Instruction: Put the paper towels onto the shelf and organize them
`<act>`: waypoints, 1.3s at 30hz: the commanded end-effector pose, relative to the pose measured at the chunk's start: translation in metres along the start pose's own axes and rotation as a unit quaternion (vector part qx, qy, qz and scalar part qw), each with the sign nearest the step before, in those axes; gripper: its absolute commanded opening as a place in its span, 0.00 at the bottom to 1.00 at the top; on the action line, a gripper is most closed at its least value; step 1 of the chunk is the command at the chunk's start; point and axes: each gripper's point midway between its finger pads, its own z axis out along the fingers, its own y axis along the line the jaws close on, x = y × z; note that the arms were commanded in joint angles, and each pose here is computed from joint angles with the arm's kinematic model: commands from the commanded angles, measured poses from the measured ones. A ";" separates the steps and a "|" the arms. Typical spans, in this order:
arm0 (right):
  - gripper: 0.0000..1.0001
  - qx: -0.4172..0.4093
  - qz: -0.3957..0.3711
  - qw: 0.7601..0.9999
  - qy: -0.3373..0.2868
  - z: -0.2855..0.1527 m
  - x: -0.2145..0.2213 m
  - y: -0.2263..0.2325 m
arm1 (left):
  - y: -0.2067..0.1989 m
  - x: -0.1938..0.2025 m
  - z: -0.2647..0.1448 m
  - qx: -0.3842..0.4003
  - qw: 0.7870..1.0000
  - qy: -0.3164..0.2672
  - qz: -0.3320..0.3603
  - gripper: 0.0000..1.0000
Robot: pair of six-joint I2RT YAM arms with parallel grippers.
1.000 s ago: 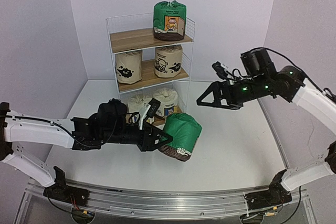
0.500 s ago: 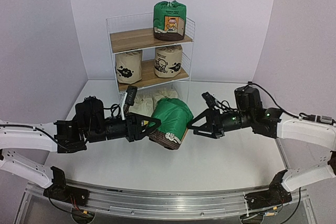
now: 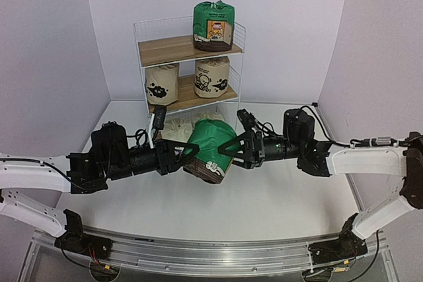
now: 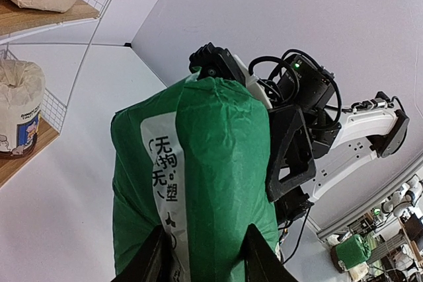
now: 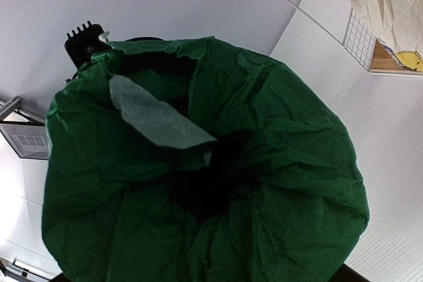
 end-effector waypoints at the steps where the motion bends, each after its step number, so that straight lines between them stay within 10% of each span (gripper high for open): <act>1: 0.63 -0.098 -0.088 0.991 -0.014 0.001 -0.018 0.071 | -0.034 -0.022 -0.005 0.064 0.997 -0.032 0.001 0.00; 4: 0.45 -0.091 -0.088 0.992 -0.029 -0.001 -0.023 0.072 | -0.030 -0.023 -0.002 0.043 0.999 -0.026 -0.001 0.04; 16: 0.16 0.090 -0.112 0.986 -0.087 -0.021 -0.055 0.056 | -0.002 -0.043 -0.014 -0.075 0.997 -0.036 0.010 0.97; 39: 0.18 0.232 -0.339 0.890 -0.196 0.007 -0.187 0.185 | 0.083 -0.037 -0.154 -0.327 0.942 -0.061 -0.045 1.00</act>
